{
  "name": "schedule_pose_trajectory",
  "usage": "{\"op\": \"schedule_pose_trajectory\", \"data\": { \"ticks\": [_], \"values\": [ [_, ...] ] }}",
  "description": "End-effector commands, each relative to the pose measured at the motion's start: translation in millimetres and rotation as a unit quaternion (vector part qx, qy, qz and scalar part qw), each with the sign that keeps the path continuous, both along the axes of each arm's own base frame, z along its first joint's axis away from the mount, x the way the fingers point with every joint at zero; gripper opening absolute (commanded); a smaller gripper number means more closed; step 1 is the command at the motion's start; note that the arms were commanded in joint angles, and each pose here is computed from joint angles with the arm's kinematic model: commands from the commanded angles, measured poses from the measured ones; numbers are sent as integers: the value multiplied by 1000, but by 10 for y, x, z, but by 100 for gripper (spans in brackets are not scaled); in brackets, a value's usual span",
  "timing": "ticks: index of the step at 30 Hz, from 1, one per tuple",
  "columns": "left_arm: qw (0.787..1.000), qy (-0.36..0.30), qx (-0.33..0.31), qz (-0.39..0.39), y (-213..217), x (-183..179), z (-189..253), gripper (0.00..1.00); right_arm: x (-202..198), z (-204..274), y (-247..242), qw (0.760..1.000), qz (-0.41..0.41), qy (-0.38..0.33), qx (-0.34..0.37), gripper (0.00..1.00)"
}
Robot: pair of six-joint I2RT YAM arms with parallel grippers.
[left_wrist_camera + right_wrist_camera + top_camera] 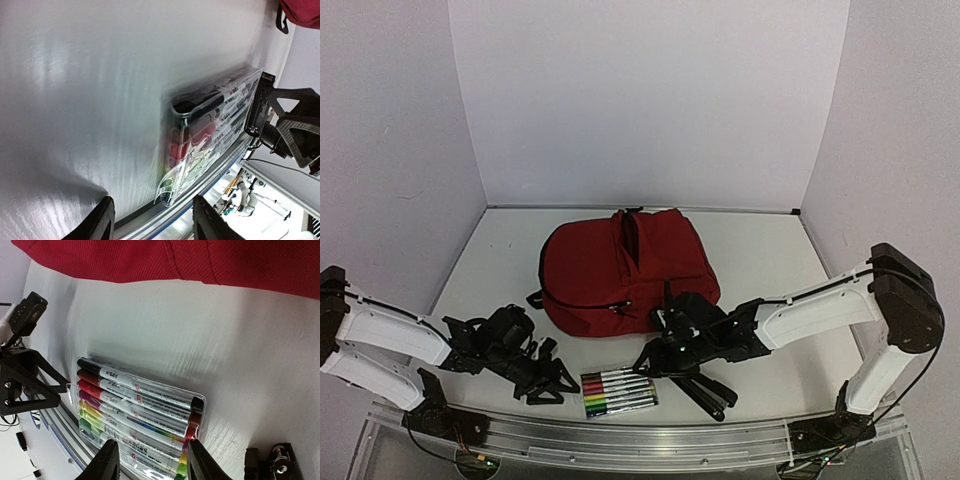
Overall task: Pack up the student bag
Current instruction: Pick up the stationery from the center of the board.
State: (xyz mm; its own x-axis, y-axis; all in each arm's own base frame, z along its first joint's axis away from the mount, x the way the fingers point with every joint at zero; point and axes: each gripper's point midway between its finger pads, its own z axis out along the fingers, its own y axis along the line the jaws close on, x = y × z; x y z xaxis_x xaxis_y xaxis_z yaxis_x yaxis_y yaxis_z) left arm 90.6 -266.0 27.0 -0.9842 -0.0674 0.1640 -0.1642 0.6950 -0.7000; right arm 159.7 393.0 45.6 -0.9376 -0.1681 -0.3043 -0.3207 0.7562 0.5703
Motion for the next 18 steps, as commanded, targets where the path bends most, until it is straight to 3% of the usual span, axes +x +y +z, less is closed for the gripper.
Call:
{"op": "schedule_pose_trajectory", "data": {
  "ticks": [1, 6, 13, 18],
  "values": [
    [999, 1, -47, -7, -198, 32, 69, 47, 49, 56, 99, 1000, -11, -10, 19, 43],
    [998, 14, -57, -17, -277, 0, 19, 33, 49, 18, 96, 1000, -12, -7, 15, 43],
    [997, 10, -75, -16, -321, 10, 76, 2, 65, 24, 89, 1000, -15, -11, 14, 41],
    [994, -46, -102, -20, -383, 126, 454, 0, 122, 222, 77, 998, -6, -54, 25, 42]
  ]
}}
